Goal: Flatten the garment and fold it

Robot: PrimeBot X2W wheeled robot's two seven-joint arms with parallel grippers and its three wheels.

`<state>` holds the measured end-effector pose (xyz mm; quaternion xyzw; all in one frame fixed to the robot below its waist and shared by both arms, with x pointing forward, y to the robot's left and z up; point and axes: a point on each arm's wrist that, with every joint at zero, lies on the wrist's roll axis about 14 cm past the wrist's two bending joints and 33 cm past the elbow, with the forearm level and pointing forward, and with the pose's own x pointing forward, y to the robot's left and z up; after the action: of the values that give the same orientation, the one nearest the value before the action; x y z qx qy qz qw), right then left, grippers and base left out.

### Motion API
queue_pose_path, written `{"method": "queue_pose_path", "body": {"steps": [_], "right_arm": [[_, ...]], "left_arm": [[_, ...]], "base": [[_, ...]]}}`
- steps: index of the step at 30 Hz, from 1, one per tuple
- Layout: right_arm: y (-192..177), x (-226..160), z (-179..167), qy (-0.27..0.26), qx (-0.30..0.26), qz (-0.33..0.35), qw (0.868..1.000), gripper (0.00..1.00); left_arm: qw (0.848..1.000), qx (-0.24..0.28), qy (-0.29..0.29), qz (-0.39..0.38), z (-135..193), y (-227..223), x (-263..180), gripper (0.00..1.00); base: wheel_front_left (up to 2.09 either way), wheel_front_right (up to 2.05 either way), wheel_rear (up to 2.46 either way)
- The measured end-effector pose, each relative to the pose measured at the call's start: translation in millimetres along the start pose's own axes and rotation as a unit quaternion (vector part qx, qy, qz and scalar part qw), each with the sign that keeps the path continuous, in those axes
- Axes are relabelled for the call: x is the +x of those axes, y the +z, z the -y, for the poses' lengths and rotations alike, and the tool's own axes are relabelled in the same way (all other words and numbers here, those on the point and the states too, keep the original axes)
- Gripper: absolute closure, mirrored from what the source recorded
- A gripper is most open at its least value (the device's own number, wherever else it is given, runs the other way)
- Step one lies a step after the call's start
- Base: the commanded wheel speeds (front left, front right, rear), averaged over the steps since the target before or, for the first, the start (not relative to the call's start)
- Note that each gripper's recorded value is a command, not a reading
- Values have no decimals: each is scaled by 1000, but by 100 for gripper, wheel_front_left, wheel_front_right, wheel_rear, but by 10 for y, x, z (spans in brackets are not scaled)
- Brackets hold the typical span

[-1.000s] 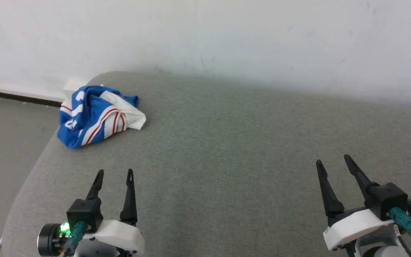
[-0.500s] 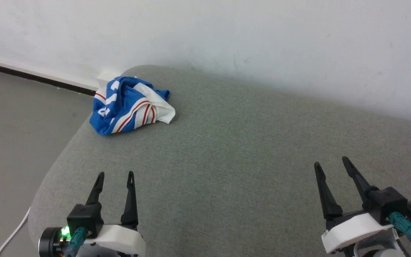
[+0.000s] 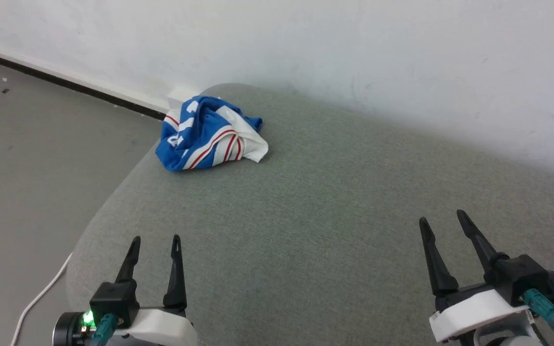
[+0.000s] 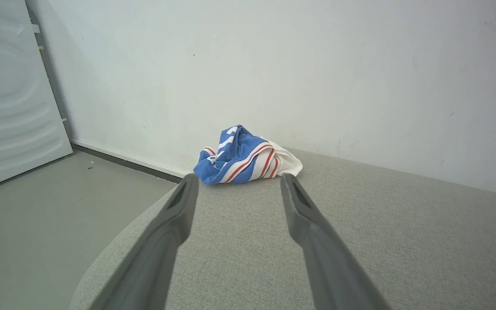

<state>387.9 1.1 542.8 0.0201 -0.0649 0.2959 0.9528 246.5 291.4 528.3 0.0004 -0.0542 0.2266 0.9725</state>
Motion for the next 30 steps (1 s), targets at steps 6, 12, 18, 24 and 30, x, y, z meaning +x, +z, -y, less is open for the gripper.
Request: {"method": "queue_pose_path", "body": {"steps": [6,12,18,24,30], "right_arm": [[-1,49,-101,16,6,4,1000,0],[0,93,-193,31,10,8,999,0],[9,134,-280,44,16,14,999,0],[-2,158,-393,61,22,16,998,0],[-1,187,-487,75,25,20,997,0]], "left_arm": [[1000,-3,13,5,-77,18,-47,0],[1000,-2,26,13,-141,41,-93,0],[999,-3,38,18,-215,60,-148,0],[998,-4,56,21,-304,65,-221,0],[997,-7,71,26,-380,71,-308,0]], "base": [[0,0,0],[0,0,0],[0,0,0],[0,0,0],[0,0,0]]}}
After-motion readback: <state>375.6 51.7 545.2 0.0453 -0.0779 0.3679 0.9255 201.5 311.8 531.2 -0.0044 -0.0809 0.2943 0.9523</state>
